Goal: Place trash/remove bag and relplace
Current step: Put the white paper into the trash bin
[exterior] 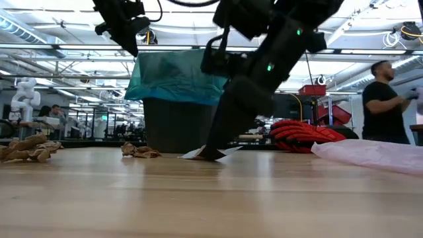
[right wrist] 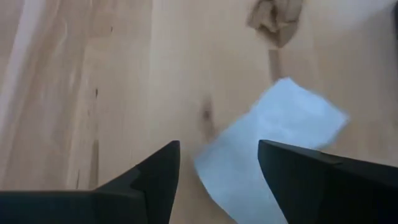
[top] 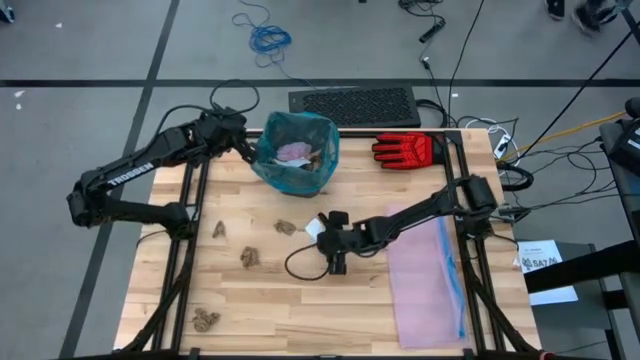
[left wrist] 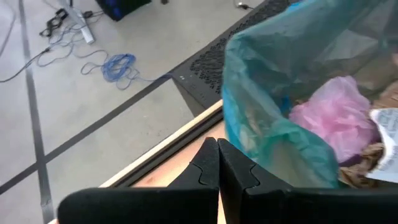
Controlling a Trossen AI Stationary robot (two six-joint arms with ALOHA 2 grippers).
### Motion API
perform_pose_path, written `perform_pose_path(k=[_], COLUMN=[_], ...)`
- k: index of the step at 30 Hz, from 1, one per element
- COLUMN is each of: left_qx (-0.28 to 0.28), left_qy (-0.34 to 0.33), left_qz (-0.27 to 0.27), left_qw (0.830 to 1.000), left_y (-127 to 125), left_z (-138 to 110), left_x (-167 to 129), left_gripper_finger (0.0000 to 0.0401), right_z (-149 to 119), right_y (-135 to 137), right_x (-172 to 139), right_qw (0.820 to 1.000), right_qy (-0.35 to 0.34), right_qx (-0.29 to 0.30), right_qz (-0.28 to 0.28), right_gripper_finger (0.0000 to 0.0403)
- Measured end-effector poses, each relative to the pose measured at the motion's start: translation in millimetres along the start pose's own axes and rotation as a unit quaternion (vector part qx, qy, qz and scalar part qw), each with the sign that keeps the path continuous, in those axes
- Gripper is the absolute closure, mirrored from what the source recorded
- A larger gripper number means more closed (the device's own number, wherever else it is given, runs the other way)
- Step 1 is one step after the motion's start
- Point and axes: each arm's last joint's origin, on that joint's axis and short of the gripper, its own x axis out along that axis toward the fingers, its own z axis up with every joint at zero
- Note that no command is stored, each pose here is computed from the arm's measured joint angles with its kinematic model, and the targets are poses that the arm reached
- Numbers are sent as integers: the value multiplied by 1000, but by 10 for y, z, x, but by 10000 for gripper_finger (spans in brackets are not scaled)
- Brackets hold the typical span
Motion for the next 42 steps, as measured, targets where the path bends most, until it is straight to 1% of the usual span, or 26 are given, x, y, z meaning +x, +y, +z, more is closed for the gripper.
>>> perform_pose_path(k=[2, 4, 6, 9, 10, 11, 14, 17, 20, 22, 25, 28, 31, 34, 38, 40, 42], left_qx=[8, 13, 23, 31, 30, 31, 31, 28, 31, 31, 30, 33, 33, 29, 27, 25, 25], left_qy=[0, 0, -1, -3, -3, -3, -4, -10, -19, -20, -24, -31, -46, -63, -69, -72, -72], left_qz=[-12, -19, -25, -28, -27, -28, -28, -29, -31, -31, -33, -36, -39, -41, -42, -42, -42], left_qw=[1000, 1000, 999, 999, 999, 999, 999, 999, 999, 999, 999, 998, 998, 997, 996, 996, 996], left_y=[-30, -56, -78, -90, -89, -90, -90, -91, -93, -93, -90, -94, -82, -73, -76, -76, -76], left_z=[-6, -11, -13, -12, -11, -12, -10, 1, 20, 23, 43, 65, 84, 114, 127, 133, 133], left_x=[-12, -24, -34, -41, -41, -41, -41, -42, -46, -48, -68, -100, -143, -168, -169, -170, -169], left_gripper_finger=[401, 401, 401, 401, 401, 401, 401, 401, 401, 401, 401, 401, 401, 401, 401, 401, 401], right_z=[-51, -67, -81, -79, -76, -74, -3, 191, 357, 472, 646, 762, 856, 923, 976, 985, 973], right_y=[32, 54, 80, 90, 104, 113, 137, 194, 221, 212, 116, -63, -297, -566, -954, -1146, -1318], right_x=[88, 125, 143, 147, 133, 124, 61, -125, -383, -599, -955, -1270, -1542, -1710, -1767, -1753, -1710], right_qw=[1000, 999, 999, 998, 998, 998, 998, 997, 996, 992, 984, 975, 964, 952, 940, 939, 943], right_qy=[4, 1, 0, -4, -7, -8, -14, -52, -88, -121, -172, -212, -250, -277, -293, -300, -302], right_qx=[14, 24, 31, 40, 40, 39, 41, 42, 31, 18, 2, -8, -13, -20, -27, -25, -17], right_qz=[-10, -29, -37, -39, -40, -44, -39, -24, -19, -34, -52, -67, -92, -127, -171, -164, -140], right_gripper_finger=[208, 232, 272, 365, 383, 389, 398, 401, 402, 402, 403, 403, 403, 403, 403, 403, 403])
